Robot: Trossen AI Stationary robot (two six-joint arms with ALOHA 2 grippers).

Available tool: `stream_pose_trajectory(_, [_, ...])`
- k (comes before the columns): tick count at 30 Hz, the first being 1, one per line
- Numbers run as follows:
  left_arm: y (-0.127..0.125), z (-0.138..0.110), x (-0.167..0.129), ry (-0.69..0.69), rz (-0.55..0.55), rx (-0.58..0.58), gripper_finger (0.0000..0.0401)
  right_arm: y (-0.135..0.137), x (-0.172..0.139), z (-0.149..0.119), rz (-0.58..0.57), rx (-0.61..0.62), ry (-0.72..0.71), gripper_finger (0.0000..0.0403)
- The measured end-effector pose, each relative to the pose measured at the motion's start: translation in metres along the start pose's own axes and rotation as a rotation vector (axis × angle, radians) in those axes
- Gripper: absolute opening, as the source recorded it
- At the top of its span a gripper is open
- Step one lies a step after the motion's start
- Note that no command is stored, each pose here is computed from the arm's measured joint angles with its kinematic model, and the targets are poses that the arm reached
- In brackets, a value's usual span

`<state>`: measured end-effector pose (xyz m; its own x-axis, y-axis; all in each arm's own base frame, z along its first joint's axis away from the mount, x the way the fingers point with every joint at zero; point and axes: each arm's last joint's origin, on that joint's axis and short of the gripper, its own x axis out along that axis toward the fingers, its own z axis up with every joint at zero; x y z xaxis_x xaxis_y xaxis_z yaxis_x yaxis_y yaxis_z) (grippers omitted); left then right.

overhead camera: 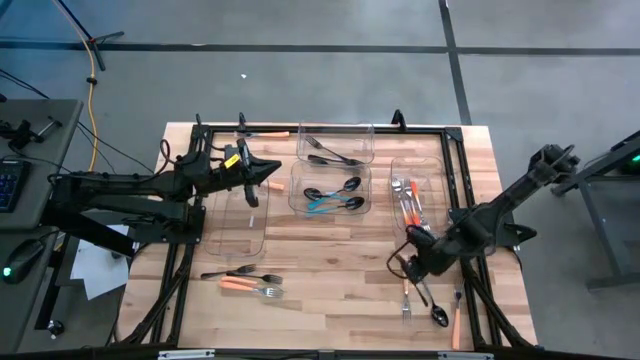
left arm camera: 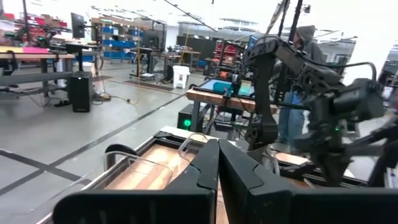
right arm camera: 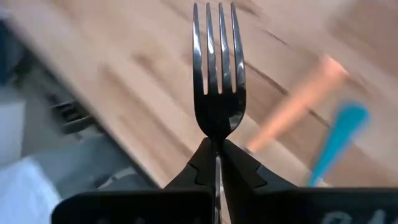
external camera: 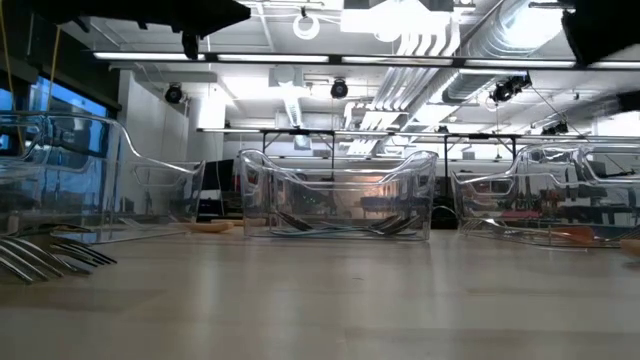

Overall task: Sort silverware by color (type)
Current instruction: Put the black fork into the top transparent bin

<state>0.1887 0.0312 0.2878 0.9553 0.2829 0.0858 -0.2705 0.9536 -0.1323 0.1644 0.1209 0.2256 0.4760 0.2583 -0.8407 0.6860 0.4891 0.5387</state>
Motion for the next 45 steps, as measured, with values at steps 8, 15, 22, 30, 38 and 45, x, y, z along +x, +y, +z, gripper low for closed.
stream_pose_trajectory(8, [0.006, 0.001, 0.001, -0.007, 0.029, -0.055, 0.0, 0.015, -0.005, 0.041, 0.154, -0.299, -0.168, 0.0])
stream_pose_trajectory(15, [0.004, 0.003, 0.001, -0.019, -0.022, -0.161, 0.0, 0.033, 0.009, 0.102, 0.264, -0.503, -0.427, 0.0])
stream_pose_trajectory(22, [-0.002, 0.006, 0.0, -0.031, -0.136, -0.239, 0.0, 0.051, 0.009, 0.162, 0.42, -0.648, -0.653, 0.0])
stream_pose_trajectory(30, [-0.012, 0.022, 0.004, -0.016, -0.19, -0.206, 0.0, 0.09, -0.03, 0.211, 0.387, -0.906, -0.741, 0.0])
stream_pose_trajectory(38, [-0.016, 0.028, 0.012, 0.029, -0.192, -0.141, 0.0, 0.095, -0.072, 0.236, 0.341, -0.943, -0.811, 0.0])
stream_pose_trajectory(45, [-0.017, 0.023, 0.017, 0.052, -0.188, -0.134, 0.0, 0.093, -0.07, 0.236, 0.348, -0.943, -0.778, 0.0])
